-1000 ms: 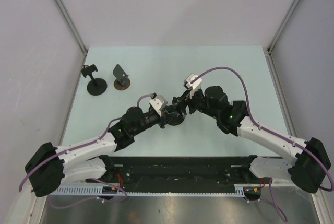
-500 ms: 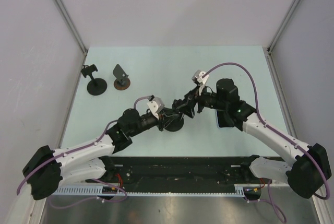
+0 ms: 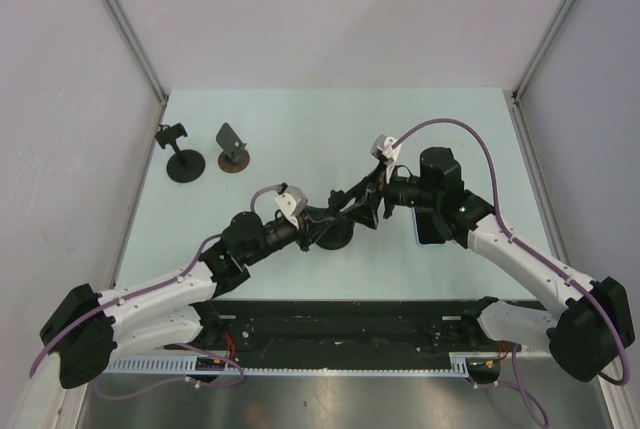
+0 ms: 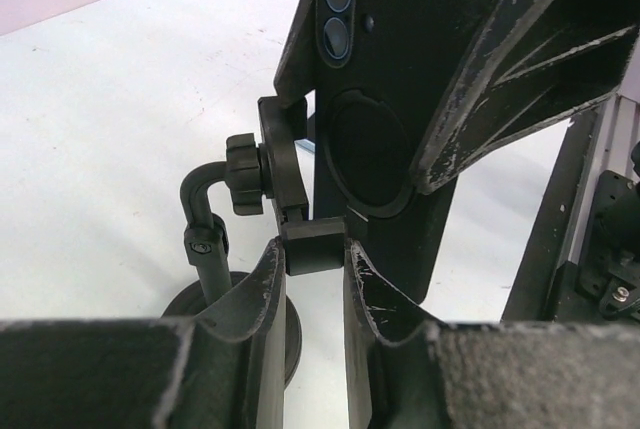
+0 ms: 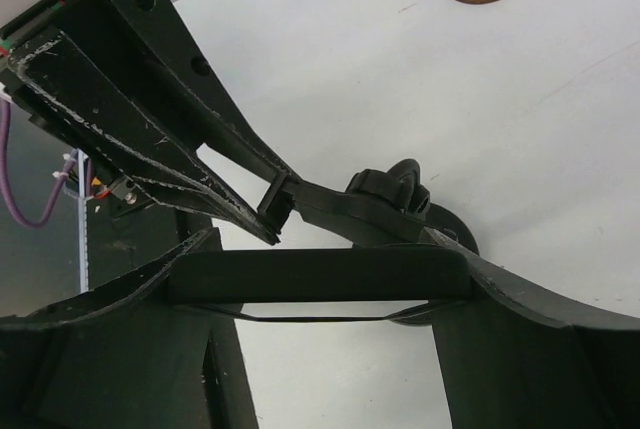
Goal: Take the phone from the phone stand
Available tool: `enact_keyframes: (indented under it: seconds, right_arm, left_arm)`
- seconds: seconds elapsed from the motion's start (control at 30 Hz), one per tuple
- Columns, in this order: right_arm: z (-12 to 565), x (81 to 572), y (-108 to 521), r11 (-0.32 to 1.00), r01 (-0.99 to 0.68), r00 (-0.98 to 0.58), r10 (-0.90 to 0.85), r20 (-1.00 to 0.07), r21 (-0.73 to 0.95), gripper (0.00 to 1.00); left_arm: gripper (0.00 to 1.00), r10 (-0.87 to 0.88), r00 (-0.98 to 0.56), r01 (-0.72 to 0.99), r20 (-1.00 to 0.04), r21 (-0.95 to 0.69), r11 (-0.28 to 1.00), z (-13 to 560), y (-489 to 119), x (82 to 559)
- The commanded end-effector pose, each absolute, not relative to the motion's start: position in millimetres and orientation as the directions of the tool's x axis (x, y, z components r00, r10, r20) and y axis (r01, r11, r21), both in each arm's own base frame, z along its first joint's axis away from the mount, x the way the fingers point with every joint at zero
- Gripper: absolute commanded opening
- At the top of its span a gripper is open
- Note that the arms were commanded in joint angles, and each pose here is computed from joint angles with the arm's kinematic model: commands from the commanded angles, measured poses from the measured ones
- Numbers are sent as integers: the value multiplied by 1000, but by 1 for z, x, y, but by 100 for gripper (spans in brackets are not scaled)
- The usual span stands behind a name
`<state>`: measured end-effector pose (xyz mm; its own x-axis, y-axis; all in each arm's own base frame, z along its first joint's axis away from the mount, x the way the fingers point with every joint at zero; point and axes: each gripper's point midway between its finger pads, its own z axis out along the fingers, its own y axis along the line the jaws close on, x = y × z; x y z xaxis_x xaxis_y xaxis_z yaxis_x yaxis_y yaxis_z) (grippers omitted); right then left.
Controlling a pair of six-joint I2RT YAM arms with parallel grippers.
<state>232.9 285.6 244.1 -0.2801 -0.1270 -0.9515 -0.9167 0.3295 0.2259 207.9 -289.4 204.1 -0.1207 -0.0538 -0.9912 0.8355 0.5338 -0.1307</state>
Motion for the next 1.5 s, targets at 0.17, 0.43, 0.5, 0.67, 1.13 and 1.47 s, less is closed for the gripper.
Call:
enact_keyframes:
  seconds: [0.17, 0.43, 0.5, 0.67, 1.13, 1.47]
  right_arm:
    - [306, 220, 298, 192, -958, -218, -5, -976, 213, 0]
    - [317, 226, 280, 314, -927, -228, -35, -973, 206, 0]
    - [320, 227, 270, 362, -909, -239, -41, -970, 208, 0]
    - [315, 233, 241, 492, -839, -301, -62, -952, 234, 0]
    - [247, 298, 163, 851, -423, -604, -9, -797, 312, 0]
    - [133, 325, 174, 918, -249, -834, -41, -550, 308, 0]
  left_arm:
    - [4, -75, -123, 786, -990, -143, 601, 209, -288, 225]
    - [46, -80, -92, 741, -992, -122, 660, 220, -286, 242]
    - [56, -85, -93, 740, -992, -125, 660, 221, -284, 241]
    - [76, -134, -87, 735, -987, -154, 660, 231, -274, 233]
    - [100, -166, -81, 613, -983, -180, 769, 283, -213, 218]
    - [100, -131, 80, 460, -988, -80, 884, 347, -137, 204]
